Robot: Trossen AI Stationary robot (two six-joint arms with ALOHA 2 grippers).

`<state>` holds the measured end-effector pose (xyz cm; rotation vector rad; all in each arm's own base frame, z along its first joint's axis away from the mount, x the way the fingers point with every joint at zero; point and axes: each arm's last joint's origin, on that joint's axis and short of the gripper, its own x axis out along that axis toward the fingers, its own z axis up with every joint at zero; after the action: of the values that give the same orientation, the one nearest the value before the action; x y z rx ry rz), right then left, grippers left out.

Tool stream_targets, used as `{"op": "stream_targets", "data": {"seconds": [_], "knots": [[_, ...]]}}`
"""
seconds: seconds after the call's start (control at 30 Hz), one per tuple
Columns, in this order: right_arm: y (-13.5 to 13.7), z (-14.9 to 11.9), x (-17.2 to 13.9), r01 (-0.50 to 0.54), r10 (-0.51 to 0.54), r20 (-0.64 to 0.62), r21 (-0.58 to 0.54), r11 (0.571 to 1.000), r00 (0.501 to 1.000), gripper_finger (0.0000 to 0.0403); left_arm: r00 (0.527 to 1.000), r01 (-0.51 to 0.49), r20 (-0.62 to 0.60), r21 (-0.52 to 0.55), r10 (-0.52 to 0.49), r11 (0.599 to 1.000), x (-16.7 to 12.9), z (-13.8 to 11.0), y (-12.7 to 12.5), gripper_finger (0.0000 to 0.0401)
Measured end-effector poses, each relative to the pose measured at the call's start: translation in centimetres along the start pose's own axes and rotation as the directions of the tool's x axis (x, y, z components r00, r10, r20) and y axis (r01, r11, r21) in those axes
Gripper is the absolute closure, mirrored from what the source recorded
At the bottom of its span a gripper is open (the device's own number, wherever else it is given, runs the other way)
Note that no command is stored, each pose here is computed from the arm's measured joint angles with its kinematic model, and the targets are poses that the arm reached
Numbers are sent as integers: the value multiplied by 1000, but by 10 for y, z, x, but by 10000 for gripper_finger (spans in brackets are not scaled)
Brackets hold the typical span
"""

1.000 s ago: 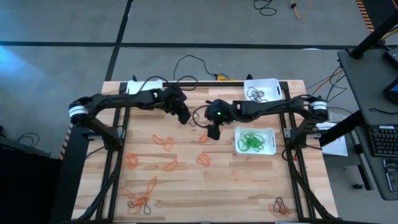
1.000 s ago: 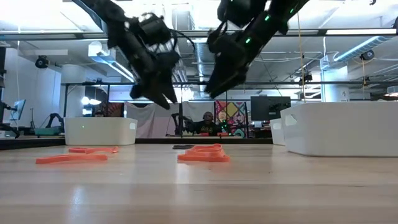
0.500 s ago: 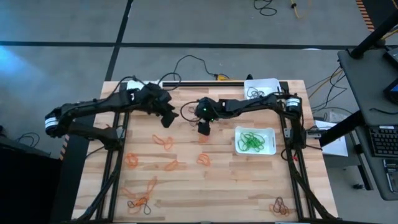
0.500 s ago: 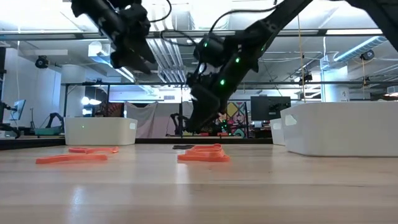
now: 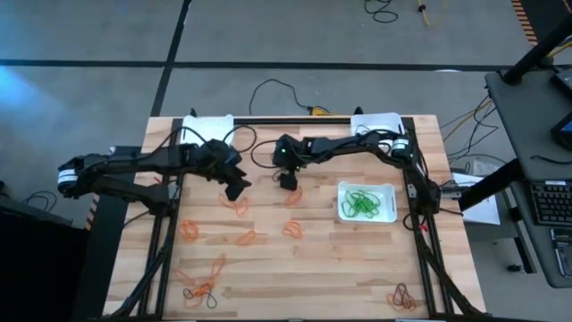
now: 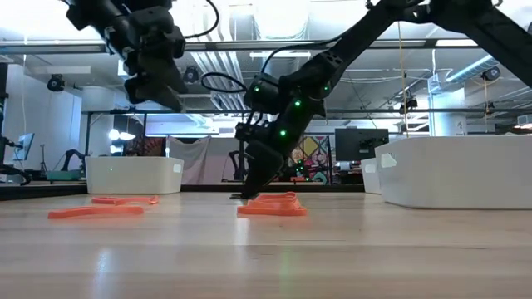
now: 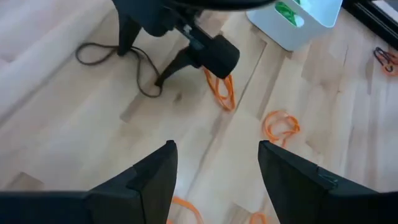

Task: Sort rubber bands into baskets
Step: Put the black rubber band into the top right white bin

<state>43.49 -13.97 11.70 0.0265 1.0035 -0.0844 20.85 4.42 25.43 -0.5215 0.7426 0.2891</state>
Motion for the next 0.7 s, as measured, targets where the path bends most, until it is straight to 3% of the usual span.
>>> {"op": "stream_targets", "data": {"seconds": [0.17, 0.57, 0.7], "knots": [[1, -2, 2, -9, 9, -36, -6, 1000, 999, 173, 1000, -4, -15, -11, 4, 1000, 2, -7, -1, 193], [7, -4, 1, -14, 15, -68, 16, 1000, 998, 373, 995, -36, 89, -7, 37, 999, -16, -5, -2, 193], [16, -3, -6, -22, 22, -103, 1, 1000, 994, 390, 988, -65, 141, -4, 65, 998, -25, -5, -1, 193]]}}
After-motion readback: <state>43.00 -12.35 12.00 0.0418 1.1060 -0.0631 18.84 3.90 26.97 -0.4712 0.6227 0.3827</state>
